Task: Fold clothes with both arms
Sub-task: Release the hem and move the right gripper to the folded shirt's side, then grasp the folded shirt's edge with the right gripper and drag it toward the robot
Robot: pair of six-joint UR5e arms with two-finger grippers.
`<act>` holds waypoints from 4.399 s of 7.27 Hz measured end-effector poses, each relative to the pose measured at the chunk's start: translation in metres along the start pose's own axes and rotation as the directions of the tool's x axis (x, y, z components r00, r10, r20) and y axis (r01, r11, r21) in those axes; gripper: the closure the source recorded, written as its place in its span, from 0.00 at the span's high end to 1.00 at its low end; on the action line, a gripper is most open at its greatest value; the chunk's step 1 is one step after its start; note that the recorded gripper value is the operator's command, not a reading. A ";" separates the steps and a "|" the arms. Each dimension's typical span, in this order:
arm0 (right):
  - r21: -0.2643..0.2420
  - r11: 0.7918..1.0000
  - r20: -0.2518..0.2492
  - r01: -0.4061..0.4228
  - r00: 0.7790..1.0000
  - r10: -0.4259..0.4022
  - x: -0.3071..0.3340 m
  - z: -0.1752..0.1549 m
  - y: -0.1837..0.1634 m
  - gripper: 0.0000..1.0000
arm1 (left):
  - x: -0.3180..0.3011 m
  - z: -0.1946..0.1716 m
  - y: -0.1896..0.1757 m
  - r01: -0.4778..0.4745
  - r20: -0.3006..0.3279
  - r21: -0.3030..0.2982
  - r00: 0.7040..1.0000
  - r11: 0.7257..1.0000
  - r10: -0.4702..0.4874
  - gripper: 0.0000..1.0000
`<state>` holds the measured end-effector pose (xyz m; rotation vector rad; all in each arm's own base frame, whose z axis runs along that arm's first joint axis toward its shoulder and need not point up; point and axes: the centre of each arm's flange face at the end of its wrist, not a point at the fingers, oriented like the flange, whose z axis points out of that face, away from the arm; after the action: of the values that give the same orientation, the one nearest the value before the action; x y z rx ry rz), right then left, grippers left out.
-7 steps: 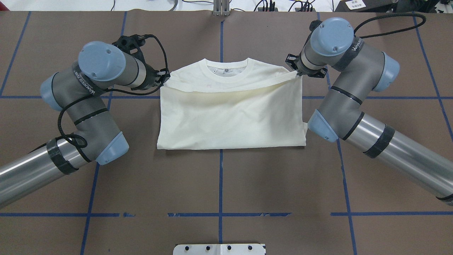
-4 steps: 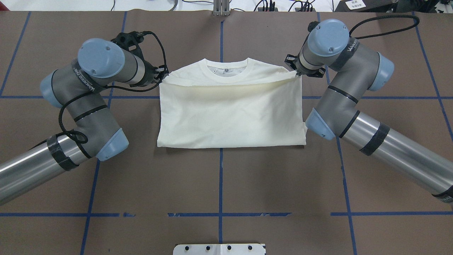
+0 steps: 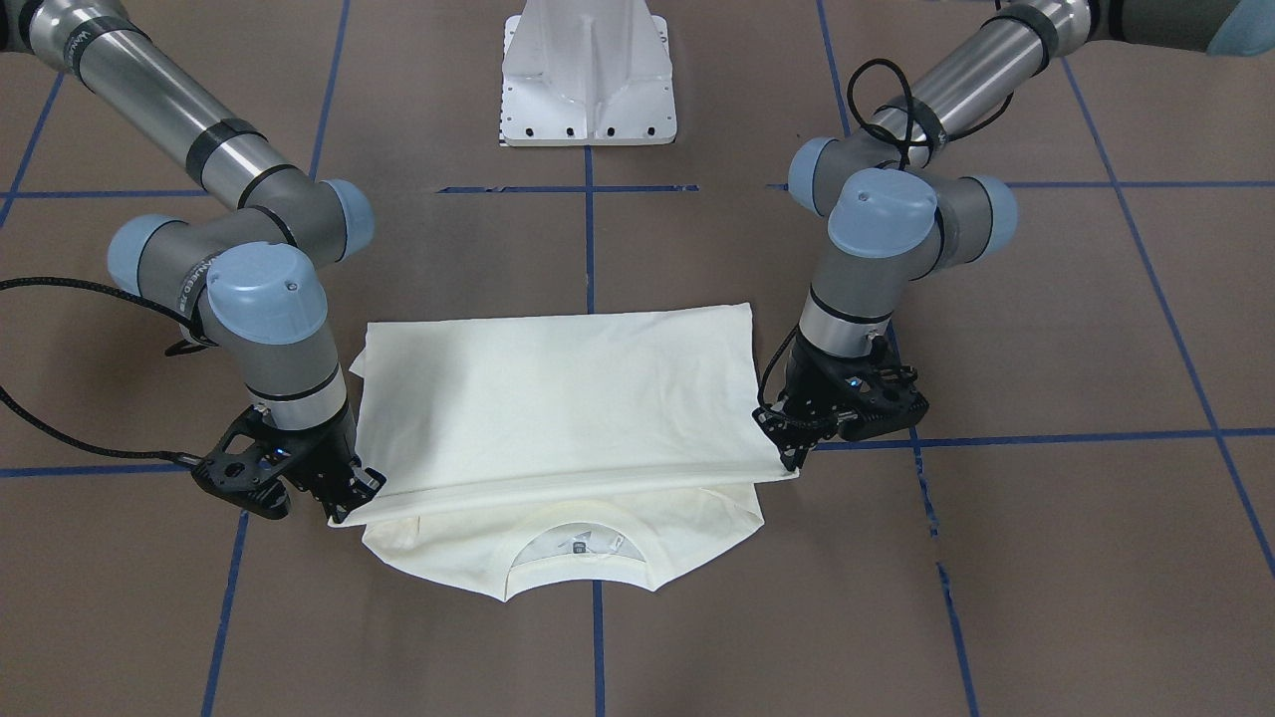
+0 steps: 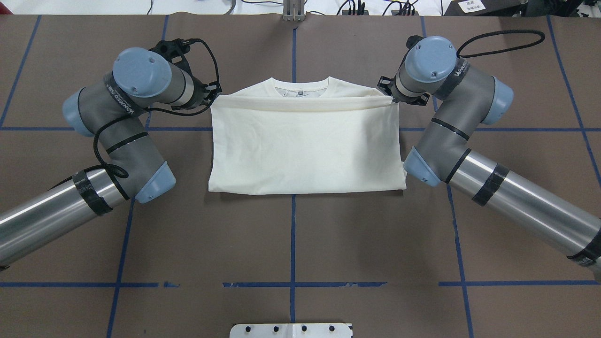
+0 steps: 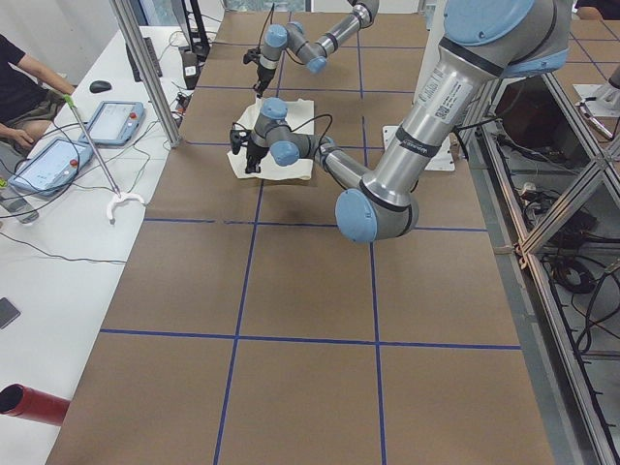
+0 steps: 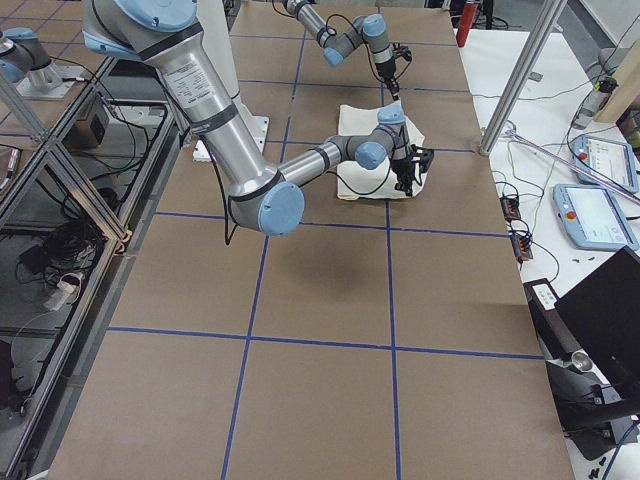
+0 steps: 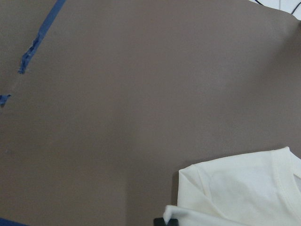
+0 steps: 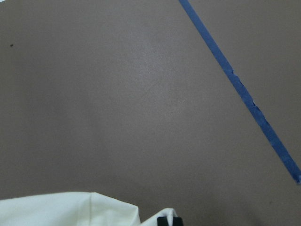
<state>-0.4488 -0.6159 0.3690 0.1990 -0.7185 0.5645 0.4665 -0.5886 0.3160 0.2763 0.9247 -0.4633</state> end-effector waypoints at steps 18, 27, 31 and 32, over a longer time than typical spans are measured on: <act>-0.180 0.952 0.140 -0.248 0.951 0.274 0.119 -0.050 0.185 0.29 | 0.005 -0.032 0.000 0.047 -0.135 0.017 0.990 0.999 -0.045 0.55; -0.204 0.950 0.173 -0.238 0.946 0.275 0.132 -0.087 0.187 0.00 | -0.014 -0.024 0.006 0.047 -0.137 0.014 0.990 0.999 -0.045 0.55; -0.421 0.900 0.113 -0.109 0.979 0.171 0.227 -0.192 0.274 0.00 | 0.019 -0.077 0.015 0.034 -0.253 -0.008 0.967 0.999 -0.035 0.55; -0.528 0.847 0.087 -0.065 0.988 0.130 0.236 -0.221 0.329 0.30 | 0.027 -0.098 0.024 0.045 -0.290 -0.067 0.955 0.997 -0.063 0.55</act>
<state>-0.3609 -0.1634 0.3578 -0.3210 -0.9792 0.4348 0.4242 -0.5338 0.2380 0.2701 1.2357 -0.4518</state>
